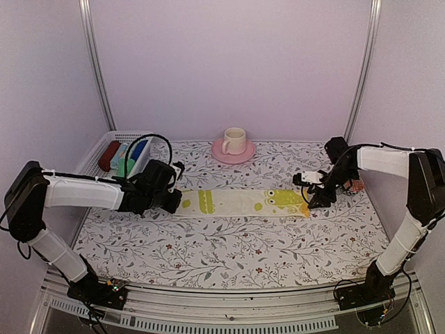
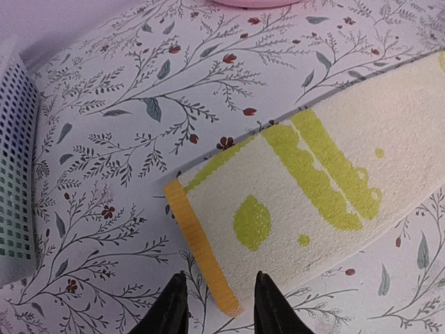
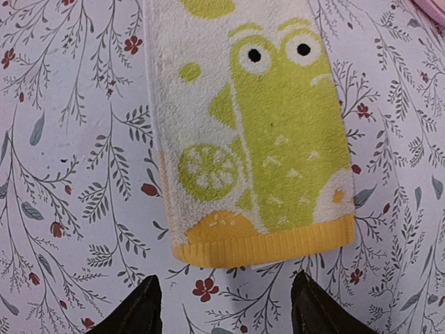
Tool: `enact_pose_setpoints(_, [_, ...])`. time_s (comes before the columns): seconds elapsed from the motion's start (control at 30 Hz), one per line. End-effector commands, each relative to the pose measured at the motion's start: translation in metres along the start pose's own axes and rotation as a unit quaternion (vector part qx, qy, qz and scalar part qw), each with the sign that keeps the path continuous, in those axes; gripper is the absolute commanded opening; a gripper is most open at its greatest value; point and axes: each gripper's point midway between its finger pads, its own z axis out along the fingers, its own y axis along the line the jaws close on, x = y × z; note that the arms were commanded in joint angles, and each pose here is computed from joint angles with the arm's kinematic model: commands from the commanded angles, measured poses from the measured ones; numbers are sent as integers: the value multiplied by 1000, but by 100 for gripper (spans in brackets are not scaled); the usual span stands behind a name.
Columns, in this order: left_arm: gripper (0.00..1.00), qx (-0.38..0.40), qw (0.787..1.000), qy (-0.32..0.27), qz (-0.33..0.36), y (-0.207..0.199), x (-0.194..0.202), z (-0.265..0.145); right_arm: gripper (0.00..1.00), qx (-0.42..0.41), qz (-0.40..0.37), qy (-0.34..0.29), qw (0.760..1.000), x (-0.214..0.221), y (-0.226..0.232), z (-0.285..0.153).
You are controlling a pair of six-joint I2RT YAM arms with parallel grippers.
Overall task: Roll the towels
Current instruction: Fold the towel at the center of the board.
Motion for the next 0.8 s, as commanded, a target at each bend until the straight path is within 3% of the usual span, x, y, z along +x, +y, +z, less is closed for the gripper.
enact_pose_setpoints(0.0, [34,-11,1000,-24,-10,8,-25,5,62,39,50,-30,998,-24,-30,-25])
enact_pose_setpoints(0.13, [34,-13,999,-28,-15,10,-27,13,54,44,136,-61,988,-45,-60,-27])
enact_pose_setpoints(0.33, [32,-1,999,-32,-11,4,-20,23,45,64,213,-6,975,-16,-80,5])
enact_pose_setpoints(0.77, [27,9,999,-14,31,-22,-2,38,37,-3,318,20,948,16,-61,30])
